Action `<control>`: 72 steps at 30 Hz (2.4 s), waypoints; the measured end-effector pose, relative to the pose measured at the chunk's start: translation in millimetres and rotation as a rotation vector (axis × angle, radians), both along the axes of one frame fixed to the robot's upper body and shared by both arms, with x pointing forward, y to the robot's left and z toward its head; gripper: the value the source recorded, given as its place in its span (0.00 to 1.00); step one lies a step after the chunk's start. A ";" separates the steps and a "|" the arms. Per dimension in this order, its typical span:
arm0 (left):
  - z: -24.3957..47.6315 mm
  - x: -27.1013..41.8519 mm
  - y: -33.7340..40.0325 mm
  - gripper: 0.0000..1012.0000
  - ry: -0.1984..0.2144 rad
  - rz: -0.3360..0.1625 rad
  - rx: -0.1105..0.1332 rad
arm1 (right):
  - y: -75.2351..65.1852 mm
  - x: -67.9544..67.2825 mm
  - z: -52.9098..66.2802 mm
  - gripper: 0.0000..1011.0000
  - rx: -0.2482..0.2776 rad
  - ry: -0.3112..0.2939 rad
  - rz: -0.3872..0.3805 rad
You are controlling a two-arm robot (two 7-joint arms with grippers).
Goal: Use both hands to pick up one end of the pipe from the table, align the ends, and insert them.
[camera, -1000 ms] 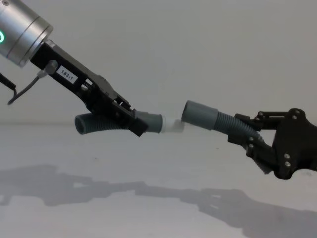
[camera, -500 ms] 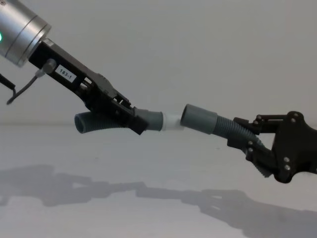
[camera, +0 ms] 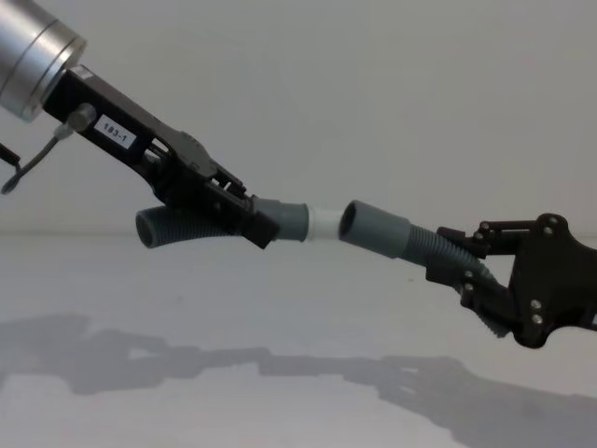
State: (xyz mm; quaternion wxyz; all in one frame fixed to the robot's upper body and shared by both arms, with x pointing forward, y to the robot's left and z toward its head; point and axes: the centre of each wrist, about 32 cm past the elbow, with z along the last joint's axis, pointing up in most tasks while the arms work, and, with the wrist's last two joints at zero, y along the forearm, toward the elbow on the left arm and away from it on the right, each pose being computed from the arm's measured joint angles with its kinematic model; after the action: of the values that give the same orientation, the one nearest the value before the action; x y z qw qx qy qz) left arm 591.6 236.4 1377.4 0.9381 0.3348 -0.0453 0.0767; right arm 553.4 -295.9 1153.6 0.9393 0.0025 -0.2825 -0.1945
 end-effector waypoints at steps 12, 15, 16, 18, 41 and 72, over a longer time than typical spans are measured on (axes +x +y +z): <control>-0.3 -9.4 7.2 0.33 0.008 0.015 0.011 | -2.8 1.3 -0.2 0.23 -0.007 0.005 -0.011; -0.5 -12.4 9.7 0.33 0.009 0.029 0.018 | -3.7 1.8 -0.3 0.23 -0.008 0.006 -0.013; -0.5 -12.9 10.1 0.33 0.009 0.032 0.019 | -4.0 1.9 -0.4 0.23 -0.008 0.006 -0.014; -0.6 -14.0 11.2 0.33 0.009 0.036 0.022 | -4.7 2.2 -0.5 0.23 -0.007 0.006 -0.015; 0.8 -13.9 15.5 0.33 -0.019 0.046 0.011 | -5.3 5.2 -2.2 0.23 -0.007 0.007 0.002; 0.2 -6.9 10.6 0.33 -0.027 0.003 -0.026 | -1.5 7.7 -1.1 0.23 -0.016 0.016 -0.014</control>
State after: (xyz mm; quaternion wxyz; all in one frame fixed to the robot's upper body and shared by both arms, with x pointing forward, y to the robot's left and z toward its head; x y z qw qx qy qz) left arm 584.7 247.0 1377.6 0.9416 0.3214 -0.0566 0.0833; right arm 561.1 -297.3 1152.5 0.9402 -0.0084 -0.2764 -0.1988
